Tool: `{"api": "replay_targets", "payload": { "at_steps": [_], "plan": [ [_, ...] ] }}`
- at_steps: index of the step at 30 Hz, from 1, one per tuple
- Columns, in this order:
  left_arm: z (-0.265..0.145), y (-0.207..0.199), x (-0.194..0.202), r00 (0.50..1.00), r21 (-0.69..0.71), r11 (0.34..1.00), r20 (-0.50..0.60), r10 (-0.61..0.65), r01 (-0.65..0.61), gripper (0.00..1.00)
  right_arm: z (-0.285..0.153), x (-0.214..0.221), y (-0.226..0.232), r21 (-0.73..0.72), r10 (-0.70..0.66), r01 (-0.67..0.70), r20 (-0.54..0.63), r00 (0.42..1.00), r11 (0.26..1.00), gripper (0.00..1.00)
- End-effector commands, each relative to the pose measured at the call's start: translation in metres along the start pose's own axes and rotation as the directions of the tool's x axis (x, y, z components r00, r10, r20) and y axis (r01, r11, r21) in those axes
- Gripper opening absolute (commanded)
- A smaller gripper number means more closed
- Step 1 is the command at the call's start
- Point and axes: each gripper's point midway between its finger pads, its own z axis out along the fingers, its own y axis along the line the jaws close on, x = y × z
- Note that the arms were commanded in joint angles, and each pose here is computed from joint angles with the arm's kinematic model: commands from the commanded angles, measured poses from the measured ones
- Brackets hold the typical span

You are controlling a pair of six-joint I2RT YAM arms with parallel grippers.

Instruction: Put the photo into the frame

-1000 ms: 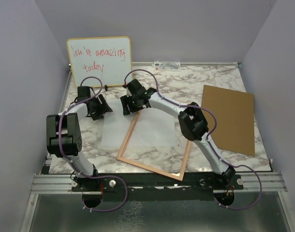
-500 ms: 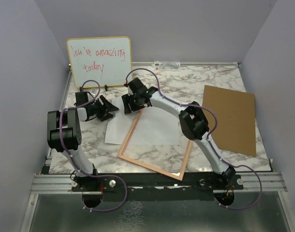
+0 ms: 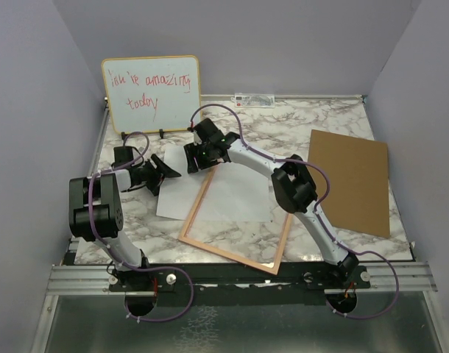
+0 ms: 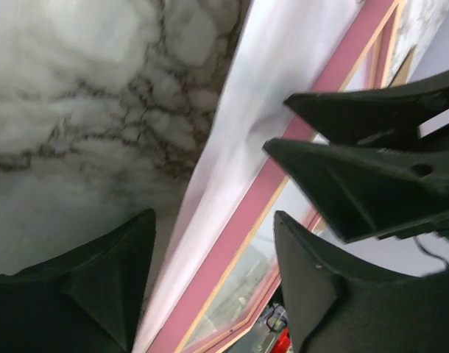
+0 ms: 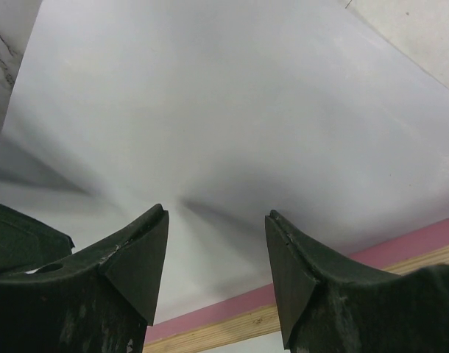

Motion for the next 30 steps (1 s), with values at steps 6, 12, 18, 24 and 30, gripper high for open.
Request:
{"api": "replay_targets", "payload": {
  "at_steps": [6, 12, 18, 24, 30],
  "plan": [
    [-0.004, 0.011, 0.029, 0.996, 0.007, 0.998, -0.064, -0.055, 0.056, 0.17, 0.036, 0.079, -0.019, 0.043, 0.051, -0.043, -0.211, 0.976, 0.998, 0.6],
    [-0.014, -0.007, 0.008, 1.0, 0.056, 0.998, -0.007, -0.018, 0.018, 0.0, 0.029, 0.069, -0.011, 0.022, 0.052, -0.049, -0.184, 0.982, 0.999, 0.6],
    [-0.041, -0.042, -0.016, 0.998, 0.135, 0.991, 0.068, -0.008, -0.002, 0.0, 0.005, 0.036, -0.01, 0.032, 0.081, -0.078, -0.091, 0.993, 0.996, 0.64],
    [-0.074, -0.075, -0.042, 0.986, 0.211, 0.977, 0.165, -0.022, -0.013, 0.0, -0.026, 0.006, -0.013, -0.004, 0.118, -0.118, 0.016, 0.993, 0.993, 0.67],
    [-0.1, -0.103, -0.065, 0.968, 0.272, 0.961, 0.249, -0.02, -0.05, 0.0, -0.055, -0.03, 0.005, -0.092, 0.118, -0.107, 0.124, 0.985, 0.99, 0.67]
  ]
}}
